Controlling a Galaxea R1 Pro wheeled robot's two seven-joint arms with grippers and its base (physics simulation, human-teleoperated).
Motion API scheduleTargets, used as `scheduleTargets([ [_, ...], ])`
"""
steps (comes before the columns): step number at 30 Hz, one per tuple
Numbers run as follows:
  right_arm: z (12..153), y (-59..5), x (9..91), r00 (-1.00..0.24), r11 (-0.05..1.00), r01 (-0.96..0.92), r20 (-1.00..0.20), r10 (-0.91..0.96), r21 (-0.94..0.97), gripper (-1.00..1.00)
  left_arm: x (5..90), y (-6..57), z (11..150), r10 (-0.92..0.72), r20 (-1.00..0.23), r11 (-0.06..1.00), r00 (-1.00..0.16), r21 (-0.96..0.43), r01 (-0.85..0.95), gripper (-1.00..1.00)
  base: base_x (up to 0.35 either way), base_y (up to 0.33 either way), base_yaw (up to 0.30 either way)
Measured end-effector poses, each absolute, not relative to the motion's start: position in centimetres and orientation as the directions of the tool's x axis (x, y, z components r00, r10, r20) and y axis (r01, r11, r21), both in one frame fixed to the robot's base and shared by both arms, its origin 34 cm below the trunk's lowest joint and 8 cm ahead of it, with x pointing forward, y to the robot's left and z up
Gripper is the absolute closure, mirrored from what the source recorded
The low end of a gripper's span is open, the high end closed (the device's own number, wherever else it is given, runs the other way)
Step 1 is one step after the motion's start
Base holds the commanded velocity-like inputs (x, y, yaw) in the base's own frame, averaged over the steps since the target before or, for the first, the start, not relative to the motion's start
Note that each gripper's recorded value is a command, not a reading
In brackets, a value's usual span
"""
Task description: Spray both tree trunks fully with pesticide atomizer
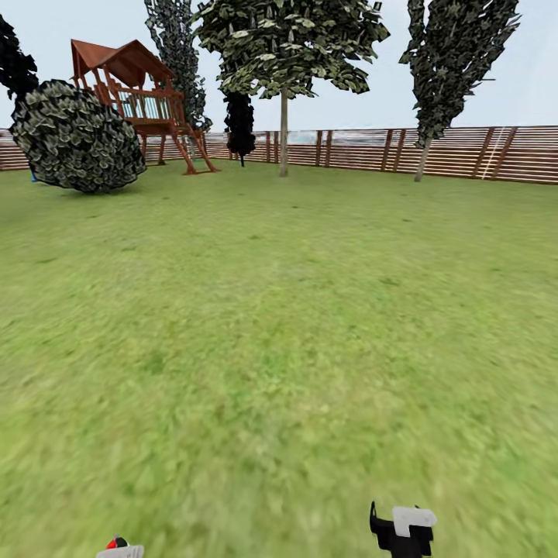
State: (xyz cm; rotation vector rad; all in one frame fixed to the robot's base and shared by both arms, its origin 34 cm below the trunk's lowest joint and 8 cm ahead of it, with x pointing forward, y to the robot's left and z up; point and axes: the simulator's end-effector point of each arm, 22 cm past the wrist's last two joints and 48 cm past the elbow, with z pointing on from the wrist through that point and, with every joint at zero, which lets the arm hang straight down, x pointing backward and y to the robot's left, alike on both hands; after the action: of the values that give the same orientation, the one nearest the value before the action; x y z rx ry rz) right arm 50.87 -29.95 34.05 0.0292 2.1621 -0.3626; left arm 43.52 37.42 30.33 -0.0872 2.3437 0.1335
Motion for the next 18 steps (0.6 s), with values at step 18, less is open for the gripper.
scheduleTargets([
  [18, 34.07, -30.00, 50.87, -0.582, 0.956, 0.158, -0.805, -0.112, -0.248, -1.00, 43.51, 37.40, 30.31, -0.023, -0.714, 0.992, -0.700, 0.070, -0.103, 1.00, 0.338, 0.000, 0.000],
])
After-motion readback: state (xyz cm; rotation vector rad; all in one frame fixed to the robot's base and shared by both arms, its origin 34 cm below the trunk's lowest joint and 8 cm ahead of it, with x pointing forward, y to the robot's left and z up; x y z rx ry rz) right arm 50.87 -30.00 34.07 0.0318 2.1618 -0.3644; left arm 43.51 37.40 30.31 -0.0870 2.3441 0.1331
